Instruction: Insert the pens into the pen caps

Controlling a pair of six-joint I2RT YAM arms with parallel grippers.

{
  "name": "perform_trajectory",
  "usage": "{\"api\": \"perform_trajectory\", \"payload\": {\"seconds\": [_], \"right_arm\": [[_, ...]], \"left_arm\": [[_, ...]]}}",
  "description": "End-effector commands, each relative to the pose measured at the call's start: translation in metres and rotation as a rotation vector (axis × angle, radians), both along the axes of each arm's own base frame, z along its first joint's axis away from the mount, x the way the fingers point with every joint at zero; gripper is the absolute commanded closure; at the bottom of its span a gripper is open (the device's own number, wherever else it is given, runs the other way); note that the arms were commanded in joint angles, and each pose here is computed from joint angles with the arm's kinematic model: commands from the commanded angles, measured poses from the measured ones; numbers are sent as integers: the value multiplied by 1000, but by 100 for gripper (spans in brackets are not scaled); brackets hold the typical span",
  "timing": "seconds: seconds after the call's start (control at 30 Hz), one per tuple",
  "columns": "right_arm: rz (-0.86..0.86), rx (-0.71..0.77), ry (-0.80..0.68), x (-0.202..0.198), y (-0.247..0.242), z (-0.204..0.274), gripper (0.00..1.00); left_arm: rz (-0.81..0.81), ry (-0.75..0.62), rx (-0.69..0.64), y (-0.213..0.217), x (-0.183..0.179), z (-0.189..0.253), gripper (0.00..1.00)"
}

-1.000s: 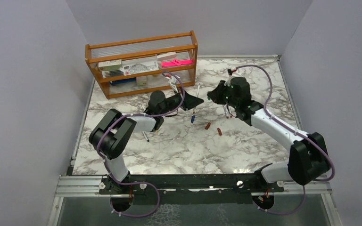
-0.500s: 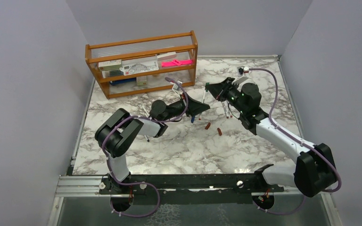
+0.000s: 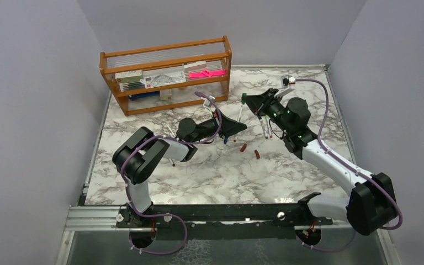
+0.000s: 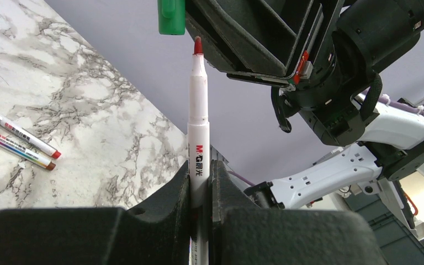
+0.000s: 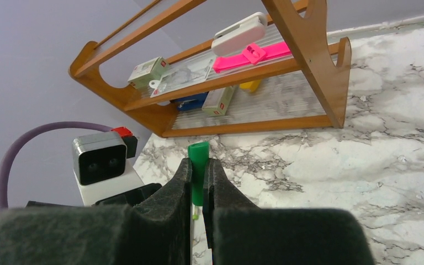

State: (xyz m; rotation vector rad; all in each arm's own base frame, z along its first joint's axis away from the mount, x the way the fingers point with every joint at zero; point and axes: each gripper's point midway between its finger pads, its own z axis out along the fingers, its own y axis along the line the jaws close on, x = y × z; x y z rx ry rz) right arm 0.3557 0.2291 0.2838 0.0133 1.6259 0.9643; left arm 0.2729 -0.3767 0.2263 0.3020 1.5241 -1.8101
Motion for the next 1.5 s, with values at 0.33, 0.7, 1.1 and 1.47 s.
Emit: {"api": "perform_trajectory", "payload": {"seconds": [0.33, 0.7, 1.1, 1.47], "right_arm": [[44, -3, -80, -10, 3, 21, 98], [54, -20, -41, -11, 4, 0, 98], [64, -26, -34, -11, 6, -5, 98], [30, -5, -60, -7, 2, 11, 98]], "left_arm": [[-15, -18, -24, -5, 2, 1, 100], [-18, -29, -35, -4, 3, 7, 100], [-21, -30, -52, -4, 4, 12, 100], [-29, -25, -52, -3, 1, 10, 100]]}}
